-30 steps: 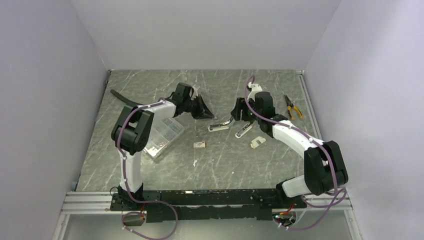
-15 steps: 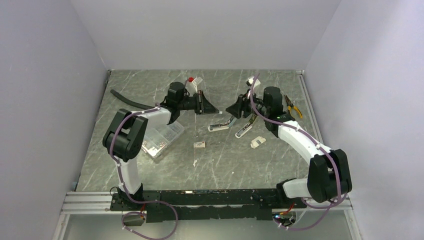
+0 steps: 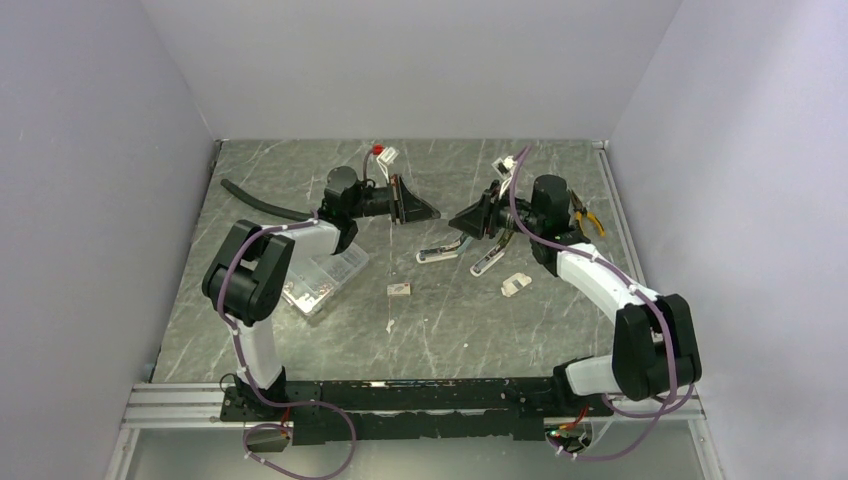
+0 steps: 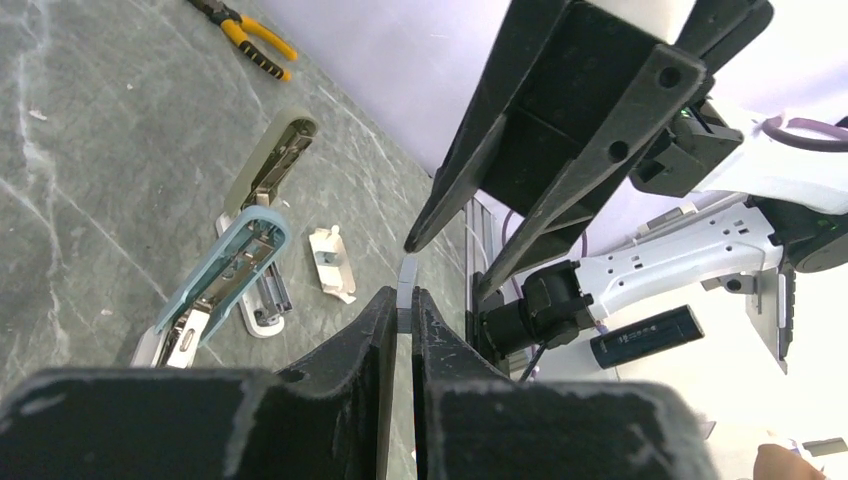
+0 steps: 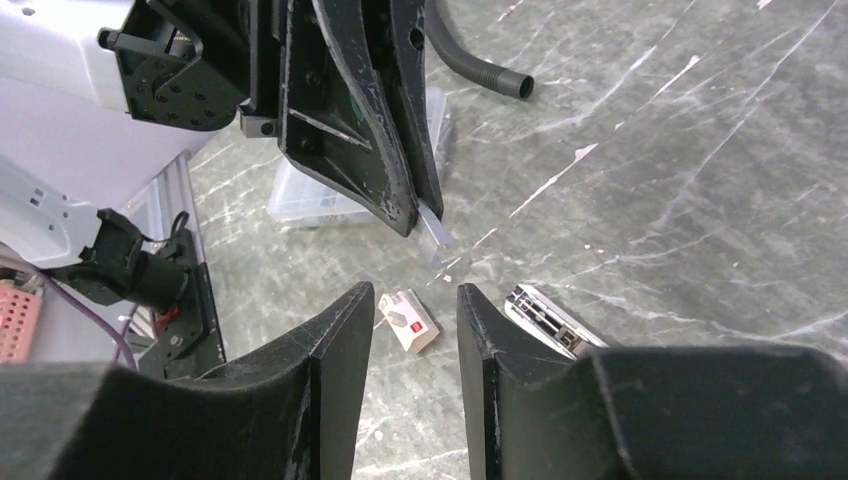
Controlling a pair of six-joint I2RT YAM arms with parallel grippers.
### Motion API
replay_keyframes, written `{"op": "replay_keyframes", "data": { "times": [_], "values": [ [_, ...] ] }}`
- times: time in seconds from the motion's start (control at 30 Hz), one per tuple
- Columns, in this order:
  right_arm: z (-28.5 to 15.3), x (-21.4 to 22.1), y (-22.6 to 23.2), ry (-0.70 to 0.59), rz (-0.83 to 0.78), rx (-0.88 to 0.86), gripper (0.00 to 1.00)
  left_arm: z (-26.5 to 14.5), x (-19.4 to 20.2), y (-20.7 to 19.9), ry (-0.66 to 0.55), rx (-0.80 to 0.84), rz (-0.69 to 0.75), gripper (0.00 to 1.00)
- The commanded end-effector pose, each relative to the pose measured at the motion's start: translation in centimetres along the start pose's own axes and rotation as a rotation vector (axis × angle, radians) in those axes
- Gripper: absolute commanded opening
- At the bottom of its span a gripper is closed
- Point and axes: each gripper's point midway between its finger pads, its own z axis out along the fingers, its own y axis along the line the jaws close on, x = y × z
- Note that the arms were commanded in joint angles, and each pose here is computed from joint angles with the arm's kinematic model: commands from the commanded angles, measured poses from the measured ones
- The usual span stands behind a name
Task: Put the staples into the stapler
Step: Adjust the stapler.
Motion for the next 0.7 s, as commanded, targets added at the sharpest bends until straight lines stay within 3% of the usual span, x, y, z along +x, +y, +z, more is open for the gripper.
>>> {"op": "replay_keyframes", "data": {
  "times": [0.0,0.67],
  "values": [
    [0.3,-0.5,0.5,-0.026,-0.010,-0.056,0.39,0.1,-0.7,-2.3,-0.013,0.071,0.073,0.15],
    [-0.1,-1.0,0.4,-0.050,0.007,-0.064,0.31,0.9,0.5,-3.3,0.016,0.103,0.097,0.15]
  ]
}}
